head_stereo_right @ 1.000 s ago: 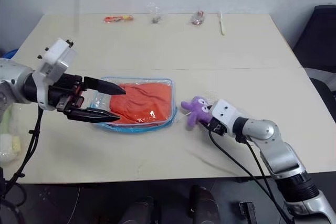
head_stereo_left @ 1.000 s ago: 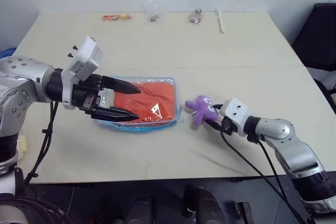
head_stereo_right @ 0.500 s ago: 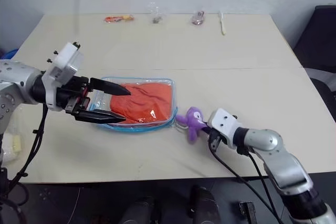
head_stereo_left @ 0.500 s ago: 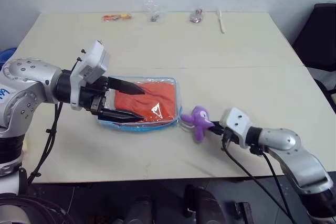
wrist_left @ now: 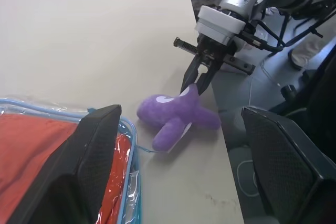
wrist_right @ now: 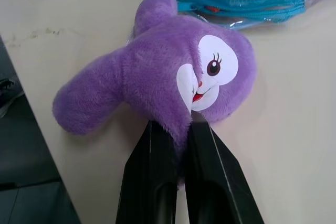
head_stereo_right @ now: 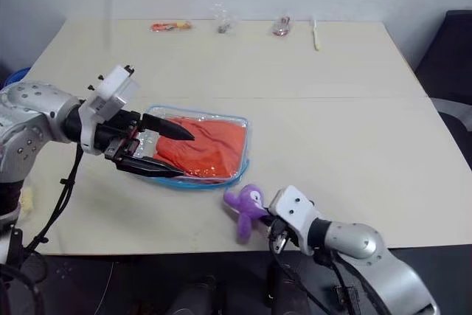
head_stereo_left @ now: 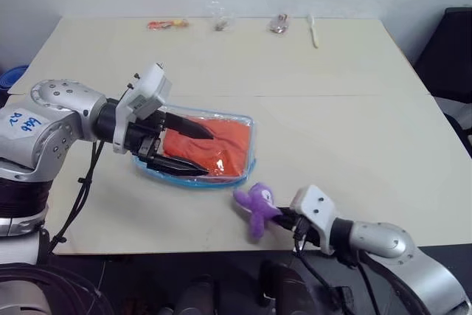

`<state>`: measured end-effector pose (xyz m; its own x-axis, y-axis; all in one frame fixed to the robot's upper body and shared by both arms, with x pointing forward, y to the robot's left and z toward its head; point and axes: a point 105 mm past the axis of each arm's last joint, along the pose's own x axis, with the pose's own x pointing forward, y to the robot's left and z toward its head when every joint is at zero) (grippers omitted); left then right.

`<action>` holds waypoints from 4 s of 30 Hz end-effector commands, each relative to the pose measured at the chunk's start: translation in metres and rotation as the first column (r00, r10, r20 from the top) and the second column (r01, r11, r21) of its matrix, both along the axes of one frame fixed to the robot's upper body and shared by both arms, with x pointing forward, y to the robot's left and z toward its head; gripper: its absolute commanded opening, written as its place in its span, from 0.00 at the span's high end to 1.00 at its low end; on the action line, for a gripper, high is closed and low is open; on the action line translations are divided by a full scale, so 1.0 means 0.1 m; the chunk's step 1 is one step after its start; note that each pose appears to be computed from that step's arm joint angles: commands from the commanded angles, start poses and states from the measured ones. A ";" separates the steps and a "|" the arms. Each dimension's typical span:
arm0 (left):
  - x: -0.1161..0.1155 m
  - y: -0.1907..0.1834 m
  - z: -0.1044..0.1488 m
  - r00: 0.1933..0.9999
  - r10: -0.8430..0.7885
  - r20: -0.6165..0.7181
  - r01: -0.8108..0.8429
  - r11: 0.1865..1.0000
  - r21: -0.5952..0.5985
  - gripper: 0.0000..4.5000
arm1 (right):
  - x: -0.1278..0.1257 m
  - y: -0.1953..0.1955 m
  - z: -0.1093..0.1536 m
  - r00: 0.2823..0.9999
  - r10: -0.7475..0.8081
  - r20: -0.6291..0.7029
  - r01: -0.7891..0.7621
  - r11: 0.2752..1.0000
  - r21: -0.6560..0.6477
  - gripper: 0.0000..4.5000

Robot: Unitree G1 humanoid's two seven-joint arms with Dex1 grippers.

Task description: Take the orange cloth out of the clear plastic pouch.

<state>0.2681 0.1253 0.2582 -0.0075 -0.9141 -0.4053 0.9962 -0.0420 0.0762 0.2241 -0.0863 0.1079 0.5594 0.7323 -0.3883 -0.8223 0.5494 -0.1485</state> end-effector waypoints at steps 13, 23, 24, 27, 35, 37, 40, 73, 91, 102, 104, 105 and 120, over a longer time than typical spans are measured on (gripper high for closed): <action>0.00 0.07 -0.01 0.999 0.005 0.044 -0.006 1.000 0.012 0.14 | -0.09 -0.02 0.01 0.996 0.000 -0.086 0.002 1.000 0.027 0.30; 0.01 0.15 -0.02 0.993 0.081 0.081 -0.081 0.997 -0.009 0.14 | -0.20 -0.21 0.70 0.976 0.220 -0.010 -0.219 0.973 0.068 0.22; 0.00 0.16 -0.01 0.993 0.086 0.083 -0.086 0.996 -0.010 0.14 | -0.13 -0.22 0.79 0.972 0.234 0.039 -0.235 0.971 0.046 0.22; -0.03 0.21 -0.05 0.991 0.105 0.085 -0.106 0.994 0.007 0.14 | 0.32 -0.23 0.95 0.958 0.196 0.209 -0.185 0.980 -0.069 0.22; -0.12 0.33 -0.08 0.980 0.175 0.092 -0.177 0.984 0.019 0.14 | 0.76 0.18 0.65 0.822 0.448 0.352 -0.337 0.881 -0.333 0.50; -0.15 0.33 -0.08 0.980 0.177 0.091 -0.180 0.984 0.019 0.14 | 0.77 0.24 0.60 0.798 0.485 0.358 -0.359 0.859 -0.364 0.64; -0.19 0.32 -0.08 0.980 0.178 0.090 -0.181 0.983 0.020 0.14 | 0.76 0.29 0.58 0.770 0.528 0.358 -0.393 0.835 -0.385 0.64; -0.28 0.12 -0.34 0.994 0.045 0.102 -0.057 0.992 0.113 0.14 | 0.88 0.47 0.42 0.609 0.653 0.450 -0.398 0.743 -0.538 0.99; -0.13 -0.53 -1.05 0.784 -0.461 0.415 0.334 0.878 0.343 0.14 | 0.93 0.34 0.37 0.647 0.646 0.405 -0.384 0.735 -0.559 0.99; 0.00 -0.57 -1.13 0.750 -0.530 0.396 0.380 0.835 0.398 0.14 | 0.99 0.33 0.41 0.659 0.625 0.417 -0.357 0.749 -0.559 0.99; -0.01 -0.60 -1.17 0.749 -0.539 0.385 0.390 0.829 0.402 0.14 | 1.00 0.33 0.42 0.661 0.623 0.419 -0.353 0.751 -0.558 0.99; -0.01 -0.61 -1.18 0.754 -0.535 0.381 0.387 0.830 0.401 0.14 | 1.00 0.33 0.42 0.661 0.622 0.419 -0.353 0.751 -0.558 0.99; -0.11 -0.77 -1.31 0.761 -0.517 0.392 0.389 0.847 0.362 0.55 | 1.02 0.31 0.43 0.669 0.613 0.421 -0.343 0.757 -0.556 1.00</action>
